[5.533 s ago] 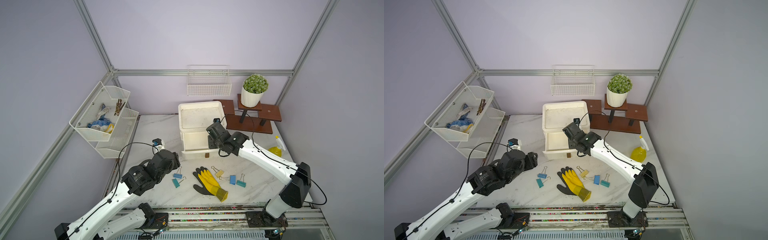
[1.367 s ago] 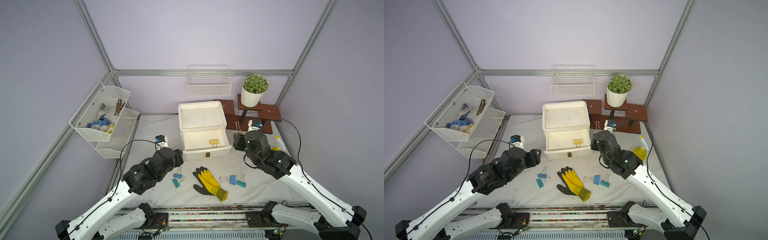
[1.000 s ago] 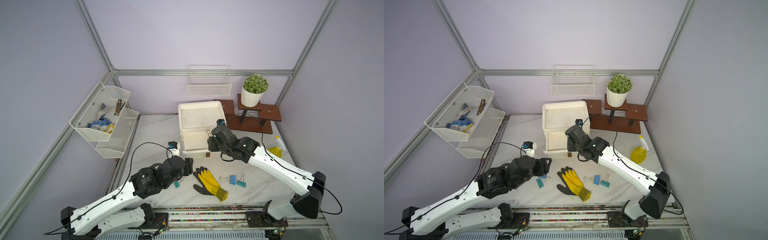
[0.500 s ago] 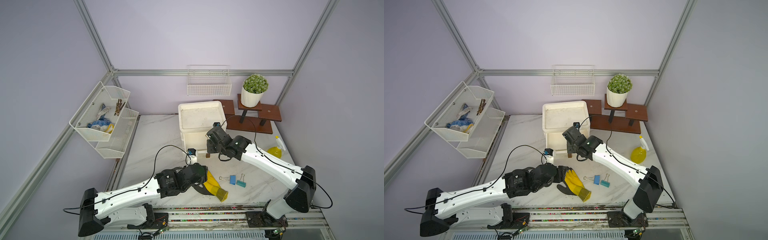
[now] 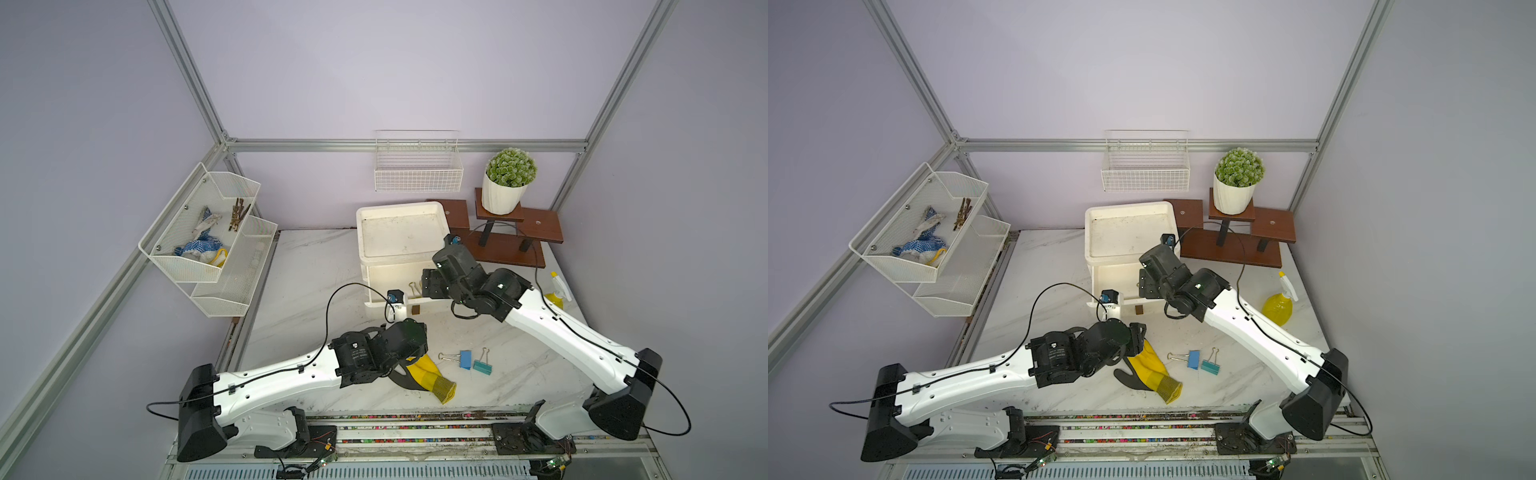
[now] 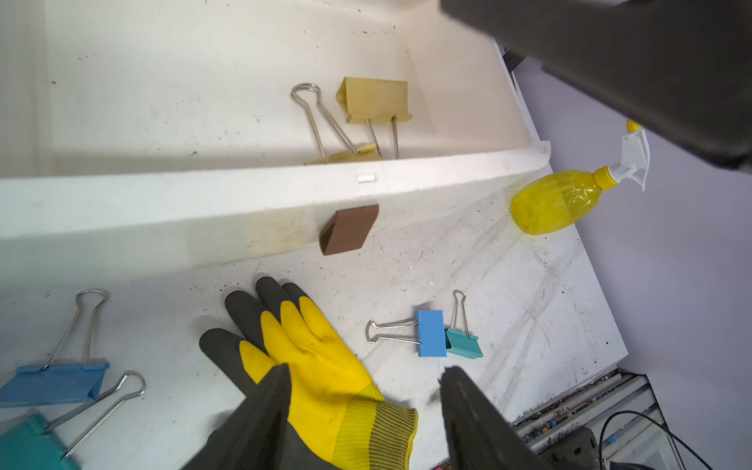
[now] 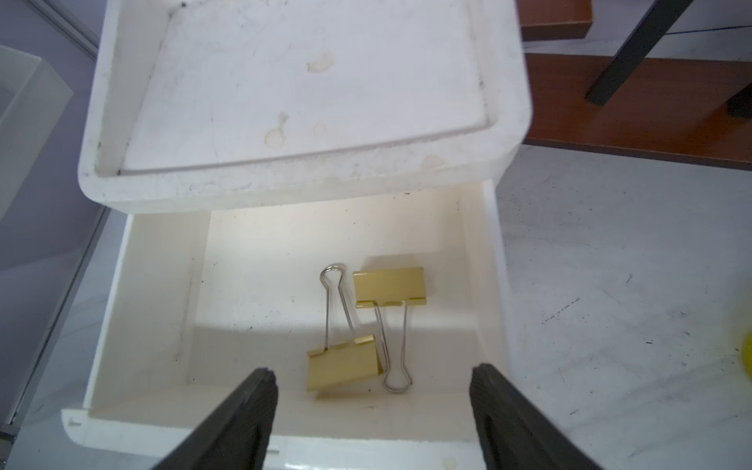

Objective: Put the binder clips in the drawer according to color
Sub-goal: Place the binder clip in the drawer, then close the drawer in the storage box.

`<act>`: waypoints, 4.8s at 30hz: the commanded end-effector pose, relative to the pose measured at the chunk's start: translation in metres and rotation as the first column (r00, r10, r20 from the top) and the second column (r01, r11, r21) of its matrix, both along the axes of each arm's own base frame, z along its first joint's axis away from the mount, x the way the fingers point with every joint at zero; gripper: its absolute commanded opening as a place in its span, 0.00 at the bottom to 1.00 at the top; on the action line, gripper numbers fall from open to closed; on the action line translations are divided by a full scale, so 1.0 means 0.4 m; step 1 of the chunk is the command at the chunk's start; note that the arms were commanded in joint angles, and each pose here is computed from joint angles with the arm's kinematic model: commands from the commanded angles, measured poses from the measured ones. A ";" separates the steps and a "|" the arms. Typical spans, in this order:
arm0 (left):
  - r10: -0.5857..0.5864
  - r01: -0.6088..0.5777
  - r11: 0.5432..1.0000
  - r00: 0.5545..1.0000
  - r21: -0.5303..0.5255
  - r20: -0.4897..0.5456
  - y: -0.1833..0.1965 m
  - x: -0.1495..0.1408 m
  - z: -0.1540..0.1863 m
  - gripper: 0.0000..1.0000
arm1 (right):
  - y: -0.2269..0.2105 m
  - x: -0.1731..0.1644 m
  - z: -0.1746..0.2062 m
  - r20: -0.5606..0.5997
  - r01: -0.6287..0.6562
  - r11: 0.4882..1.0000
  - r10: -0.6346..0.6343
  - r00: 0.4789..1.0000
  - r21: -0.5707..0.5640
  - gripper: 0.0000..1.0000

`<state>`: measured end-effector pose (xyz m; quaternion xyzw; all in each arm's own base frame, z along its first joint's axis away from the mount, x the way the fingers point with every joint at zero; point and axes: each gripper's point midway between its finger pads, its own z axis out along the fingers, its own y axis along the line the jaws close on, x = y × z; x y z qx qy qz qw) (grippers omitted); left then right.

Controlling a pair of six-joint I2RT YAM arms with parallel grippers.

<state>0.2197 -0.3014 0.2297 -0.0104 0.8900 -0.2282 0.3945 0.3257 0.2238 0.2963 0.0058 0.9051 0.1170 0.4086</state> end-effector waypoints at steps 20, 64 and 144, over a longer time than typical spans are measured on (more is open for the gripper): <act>0.154 -0.156 0.981 0.988 0.119 0.022 0.025 0.211 0.011 0.40 | -0.190 -0.044 0.031 0.052 0.129 0.990 -0.132 0.990 0.054 0.76; 0.028 -0.030 0.999 0.987 0.012 0.159 -0.181 0.300 0.131 0.48 | -0.272 -0.093 -0.036 0.088 0.209 0.976 -0.214 0.973 0.070 0.72; 0.187 -0.184 0.977 0.982 0.109 -0.017 -0.006 0.370 -0.118 0.68 | -0.223 -0.130 -0.201 0.012 0.090 0.988 -0.092 0.996 0.129 0.70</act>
